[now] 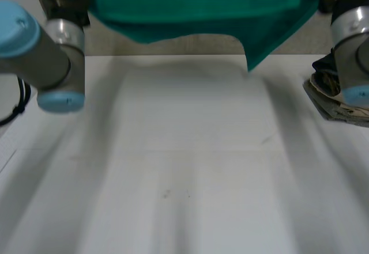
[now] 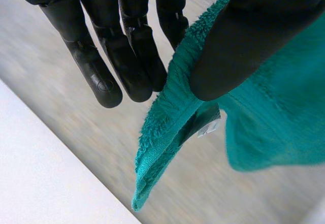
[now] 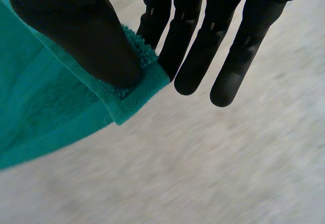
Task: Fold the laundry.
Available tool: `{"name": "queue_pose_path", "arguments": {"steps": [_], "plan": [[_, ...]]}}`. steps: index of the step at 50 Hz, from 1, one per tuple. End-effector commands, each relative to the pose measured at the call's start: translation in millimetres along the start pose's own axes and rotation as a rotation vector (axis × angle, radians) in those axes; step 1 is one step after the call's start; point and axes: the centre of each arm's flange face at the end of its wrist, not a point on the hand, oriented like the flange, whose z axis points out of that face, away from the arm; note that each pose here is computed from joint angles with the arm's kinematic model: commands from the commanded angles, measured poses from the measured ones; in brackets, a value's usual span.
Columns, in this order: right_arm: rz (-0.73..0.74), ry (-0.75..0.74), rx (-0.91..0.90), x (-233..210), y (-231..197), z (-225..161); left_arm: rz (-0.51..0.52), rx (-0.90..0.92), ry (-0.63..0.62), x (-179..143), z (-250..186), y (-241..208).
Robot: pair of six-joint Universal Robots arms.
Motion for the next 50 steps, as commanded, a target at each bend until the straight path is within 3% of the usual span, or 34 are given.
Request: {"name": "queue_pose_path", "arguments": {"steps": [1, 6, 11, 17, 22, 27, 30, 36, 46, 50], "plan": [[0.029, -0.203, -0.255, -45.3, 62.5, -39.8, 0.039, -0.178, 0.143, 29.6, -46.5, 55.7], [0.036, -0.317, -0.426, -68.2, 93.0, -73.2, 0.062, -0.298, 0.241, 48.5, -85.1, 87.6], [0.022, -0.402, -0.556, -70.0, 96.8, -100.3, 0.092, -0.421, 0.343, 57.8, -133.4, 106.9], [-0.044, -0.533, -0.709, -59.1, 76.5, -137.9, 0.114, -0.456, 0.370, 33.8, -168.5, 85.4], [-0.181, -0.712, -0.924, -38.7, 65.8, -190.0, 0.180, -0.519, 0.439, 13.0, -210.0, 68.2], [-0.303, -0.746, -1.008, -12.0, 56.1, -216.8, 0.324, -0.676, 0.622, -7.0, -271.7, 60.1], [-0.365, -0.784, -1.010, -7.2, 52.8, -228.2, 0.351, -0.717, 0.686, -9.6, -289.2, 57.9], [-0.376, -0.806, -1.004, -11.1, 53.2, -234.0, 0.318, -0.634, 0.681, -3.7, -276.3, 50.1], [-0.346, -0.676, -0.875, -36.1, 81.8, -194.9, 0.283, -0.415, 0.487, 19.9, -199.8, 61.5], [-0.311, -0.608, -0.815, -48.6, 91.5, -170.5, 0.285, -0.388, 0.472, 39.2, -177.9, 78.5]]}}
